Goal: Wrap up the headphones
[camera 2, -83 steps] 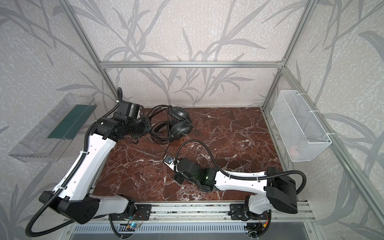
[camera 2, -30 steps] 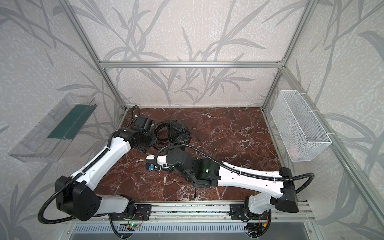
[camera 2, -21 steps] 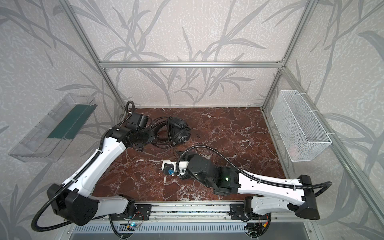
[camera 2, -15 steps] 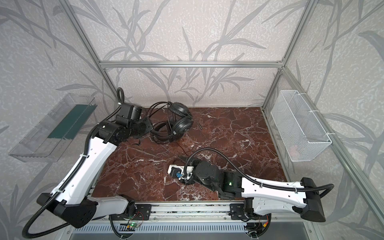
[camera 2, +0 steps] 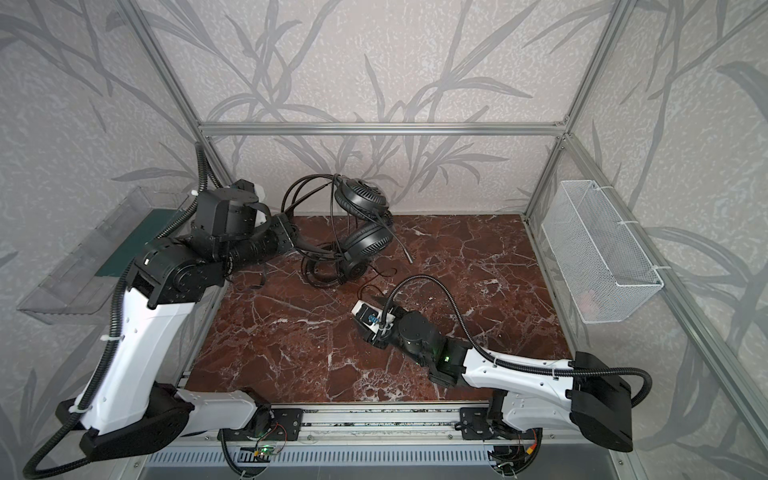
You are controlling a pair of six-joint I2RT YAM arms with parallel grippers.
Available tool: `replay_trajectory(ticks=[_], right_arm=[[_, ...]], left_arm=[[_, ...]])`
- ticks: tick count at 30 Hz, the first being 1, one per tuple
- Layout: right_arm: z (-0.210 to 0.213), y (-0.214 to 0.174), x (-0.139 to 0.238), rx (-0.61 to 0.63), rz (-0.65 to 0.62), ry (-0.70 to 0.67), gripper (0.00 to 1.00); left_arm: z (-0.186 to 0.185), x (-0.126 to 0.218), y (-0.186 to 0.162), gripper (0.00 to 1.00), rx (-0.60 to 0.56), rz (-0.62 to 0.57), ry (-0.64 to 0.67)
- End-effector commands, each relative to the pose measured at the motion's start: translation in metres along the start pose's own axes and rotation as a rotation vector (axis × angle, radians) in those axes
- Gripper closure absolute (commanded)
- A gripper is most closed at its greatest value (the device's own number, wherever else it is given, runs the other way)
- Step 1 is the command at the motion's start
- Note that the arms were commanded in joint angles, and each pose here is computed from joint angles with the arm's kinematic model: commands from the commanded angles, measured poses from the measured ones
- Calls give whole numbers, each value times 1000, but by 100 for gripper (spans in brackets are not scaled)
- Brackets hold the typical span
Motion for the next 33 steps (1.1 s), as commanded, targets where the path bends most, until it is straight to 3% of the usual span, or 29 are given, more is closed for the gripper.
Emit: replay_trajectory(ticks=[1, 9, 13, 17, 21, 28, 33], right_arm=[[-29, 10, -12, -120, -89, -98, 36], [-63, -17, -60, -173, -94, -168, 38], [-75, -25, -79, -149, -166, -236, 39], [-94, -29, -93, -158, -151, -291, 42], [-105, -57, -113, -146, -82, -339, 47], [-116, -65, -131, -132, -84, -372, 50], [-120, -68, -139, -128, -71, -380, 72]], left_arm=[[-13, 14, 14, 100, 25, -61, -41], [-24, 17, 12, 100, 13, -54, -65], [-28, 20, 12, 100, 7, -57, -73], [-29, 21, 10, 100, 3, -55, -75], [-29, 21, 10, 100, 1, -56, -77], [-32, 16, 6, 100, 0, -43, -80], [-33, 16, 7, 100, -4, -50, -83]])
Point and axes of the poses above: each gripper's point midway between its finger pads, its own x axis back along the fingers, its own z axis along the line the jaws close on, y = z × x, the point moved 1 cm from there along x, back along the fingers, and after that the axes turned 8 degrees about x, right-handed, at the moved point
